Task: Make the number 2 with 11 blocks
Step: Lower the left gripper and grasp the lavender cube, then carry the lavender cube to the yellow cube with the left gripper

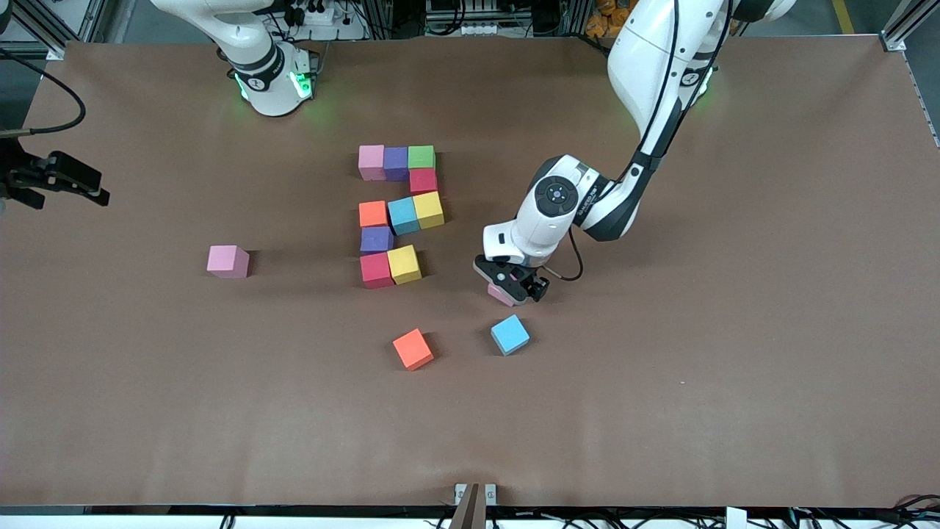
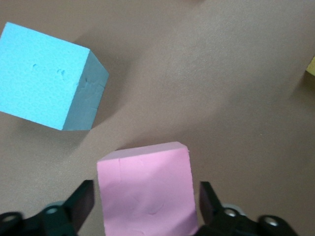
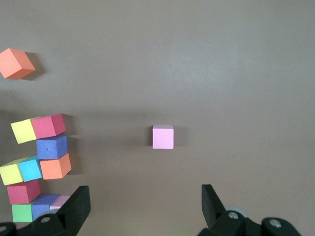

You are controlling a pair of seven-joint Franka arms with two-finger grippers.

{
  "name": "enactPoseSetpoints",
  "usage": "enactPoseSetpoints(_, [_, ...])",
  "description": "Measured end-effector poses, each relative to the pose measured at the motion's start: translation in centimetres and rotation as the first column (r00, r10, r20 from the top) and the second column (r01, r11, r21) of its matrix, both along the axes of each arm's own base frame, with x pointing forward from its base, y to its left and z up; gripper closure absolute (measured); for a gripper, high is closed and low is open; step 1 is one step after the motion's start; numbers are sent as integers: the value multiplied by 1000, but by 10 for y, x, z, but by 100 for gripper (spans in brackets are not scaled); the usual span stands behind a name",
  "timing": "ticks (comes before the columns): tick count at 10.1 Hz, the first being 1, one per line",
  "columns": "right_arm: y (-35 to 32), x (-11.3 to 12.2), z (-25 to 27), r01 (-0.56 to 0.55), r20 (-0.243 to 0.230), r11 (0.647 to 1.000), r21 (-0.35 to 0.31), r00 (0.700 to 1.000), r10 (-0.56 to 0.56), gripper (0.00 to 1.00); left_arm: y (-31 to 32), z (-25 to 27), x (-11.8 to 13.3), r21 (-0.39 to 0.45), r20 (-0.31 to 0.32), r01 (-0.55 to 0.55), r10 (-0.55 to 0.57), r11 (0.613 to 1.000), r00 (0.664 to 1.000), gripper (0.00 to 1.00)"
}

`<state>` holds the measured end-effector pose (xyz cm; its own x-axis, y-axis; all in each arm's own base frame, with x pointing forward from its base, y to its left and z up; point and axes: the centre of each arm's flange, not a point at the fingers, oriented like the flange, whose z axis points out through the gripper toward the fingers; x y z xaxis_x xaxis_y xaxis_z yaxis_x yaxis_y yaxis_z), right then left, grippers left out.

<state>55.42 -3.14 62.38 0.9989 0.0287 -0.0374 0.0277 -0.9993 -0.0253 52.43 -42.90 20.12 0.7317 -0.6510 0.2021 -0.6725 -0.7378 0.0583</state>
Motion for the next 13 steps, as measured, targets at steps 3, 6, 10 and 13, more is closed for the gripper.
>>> enactPoseSetpoints(3, [-1, 0, 1, 2, 1, 1000, -2, 1000, -2, 0, -4, 2, -1, -3, 7, 7, -7, 1000, 1000, 35])
enactPoseSetpoints(6, [-4, 0, 1, 9, 0, 1000, -5, 1000, -9, 0, -15, 17, 4, -16, 42, 41, -41, 999, 998, 39])
enactPoseSetpoints(10, [-24, -2, 2, 46, 1, 999, -8, 999, -46, 0, -52, 47, -5, 17, 150, 307, -306, 952, 940, 39])
enactPoseSetpoints(13, [-45, -3, 3, 83, 12, 997, -9, 997, -83, 0, -74, 51, -21, 84, 193, 555, -560, 827, 806, 39])
